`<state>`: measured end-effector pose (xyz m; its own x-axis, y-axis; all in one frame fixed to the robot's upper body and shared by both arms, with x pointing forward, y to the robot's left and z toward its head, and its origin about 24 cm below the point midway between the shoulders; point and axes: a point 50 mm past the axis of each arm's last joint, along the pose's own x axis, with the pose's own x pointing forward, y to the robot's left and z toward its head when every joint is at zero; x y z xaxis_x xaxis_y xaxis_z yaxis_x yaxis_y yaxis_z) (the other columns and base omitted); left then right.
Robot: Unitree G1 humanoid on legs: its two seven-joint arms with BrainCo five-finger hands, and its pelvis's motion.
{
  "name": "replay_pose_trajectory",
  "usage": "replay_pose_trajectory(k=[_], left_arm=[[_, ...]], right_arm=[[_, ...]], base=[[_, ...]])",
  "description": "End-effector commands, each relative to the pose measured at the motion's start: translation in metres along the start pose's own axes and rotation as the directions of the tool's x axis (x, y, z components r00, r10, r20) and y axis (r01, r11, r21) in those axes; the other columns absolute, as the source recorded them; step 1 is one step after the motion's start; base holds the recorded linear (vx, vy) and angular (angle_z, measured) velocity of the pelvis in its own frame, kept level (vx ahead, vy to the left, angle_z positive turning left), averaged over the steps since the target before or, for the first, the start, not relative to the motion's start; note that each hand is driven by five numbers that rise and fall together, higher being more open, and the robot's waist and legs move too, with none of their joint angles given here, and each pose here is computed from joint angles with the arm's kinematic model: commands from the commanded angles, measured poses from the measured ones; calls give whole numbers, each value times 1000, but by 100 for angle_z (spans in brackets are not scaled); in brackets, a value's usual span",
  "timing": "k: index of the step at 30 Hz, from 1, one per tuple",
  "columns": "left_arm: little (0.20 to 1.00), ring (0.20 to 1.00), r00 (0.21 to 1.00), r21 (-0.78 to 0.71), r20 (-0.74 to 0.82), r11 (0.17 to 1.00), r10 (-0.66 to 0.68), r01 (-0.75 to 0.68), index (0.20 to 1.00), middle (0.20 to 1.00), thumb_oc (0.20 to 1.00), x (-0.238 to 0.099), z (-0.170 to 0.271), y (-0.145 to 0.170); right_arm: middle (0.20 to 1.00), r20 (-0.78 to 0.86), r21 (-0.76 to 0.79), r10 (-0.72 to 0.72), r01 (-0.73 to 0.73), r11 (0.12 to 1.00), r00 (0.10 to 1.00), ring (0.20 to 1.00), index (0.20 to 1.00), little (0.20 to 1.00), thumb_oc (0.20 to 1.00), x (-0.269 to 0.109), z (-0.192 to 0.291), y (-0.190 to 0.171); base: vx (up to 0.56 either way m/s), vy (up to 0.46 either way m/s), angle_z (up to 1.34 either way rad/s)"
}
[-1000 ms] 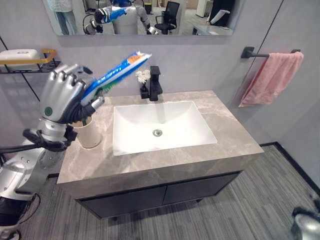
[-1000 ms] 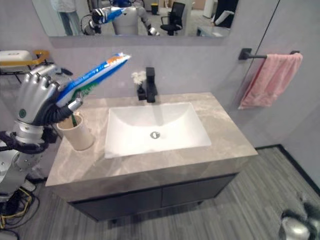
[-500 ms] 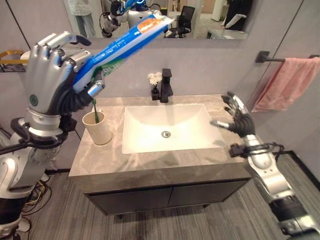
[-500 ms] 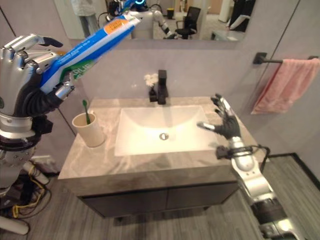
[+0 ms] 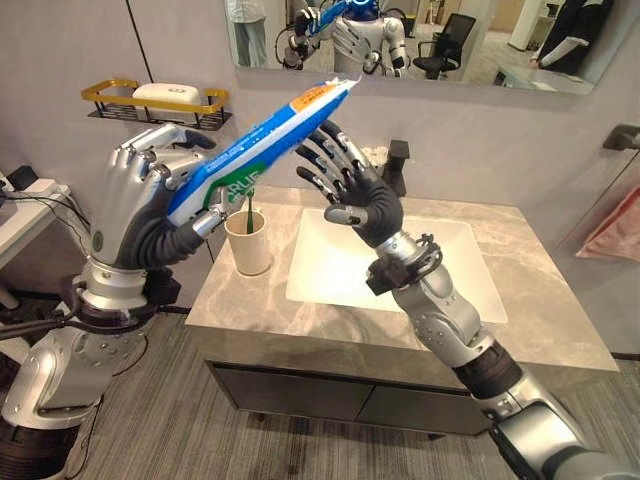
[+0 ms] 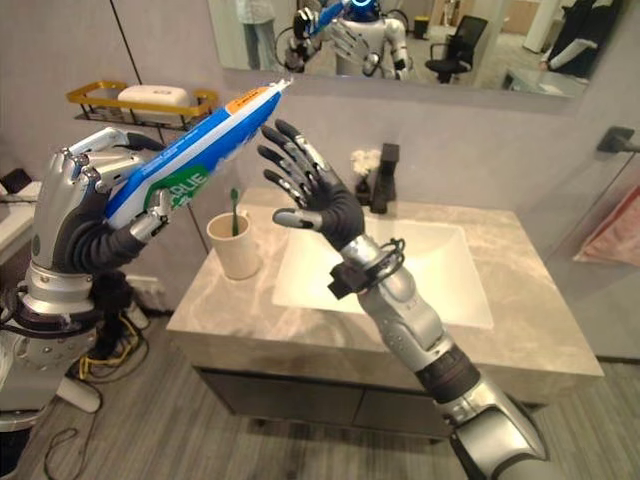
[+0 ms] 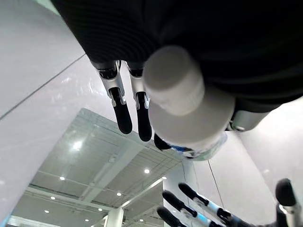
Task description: Put brush and paste in cup on sink, flatten towel.
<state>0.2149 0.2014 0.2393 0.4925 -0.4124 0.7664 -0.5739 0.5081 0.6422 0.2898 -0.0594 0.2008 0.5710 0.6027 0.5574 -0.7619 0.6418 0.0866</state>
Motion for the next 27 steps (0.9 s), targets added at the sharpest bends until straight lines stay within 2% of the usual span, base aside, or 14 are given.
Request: replay_pose_trajectory(k=[1, 7, 11, 27], left_arm=[[200, 200, 994, -50, 108, 999, 15, -9, 200, 200, 200, 18, 11, 6], [200, 200, 972, -38, 205, 992, -114, 124, 200, 200, 200, 25, 20, -9], [200, 200, 960, -42, 231, 984, -161, 175, 200, 200, 200, 27, 23, -18], [200, 200, 950, -63, 126, 954, -284, 294, 200, 200, 200, 6, 10, -43]], right_arm=[[1000, 125, -15, 90, -89, 996, 988, 1000, 1000, 1000, 1000, 21, 27, 8], [1000, 49, -38, 107, -105, 994, 993, 1000, 1000, 1000, 1000, 32, 17, 5], [1000, 55, 2, 88, -88, 996, 995, 1000, 1000, 1000, 1000, 37, 13, 6], [1000, 166, 81, 127, -142, 986, 978, 1000, 1000, 1000, 1000, 46, 30, 24]], base=[[0, 0, 0], [0, 3, -1], [-4, 8, -9], [0, 0, 0]])
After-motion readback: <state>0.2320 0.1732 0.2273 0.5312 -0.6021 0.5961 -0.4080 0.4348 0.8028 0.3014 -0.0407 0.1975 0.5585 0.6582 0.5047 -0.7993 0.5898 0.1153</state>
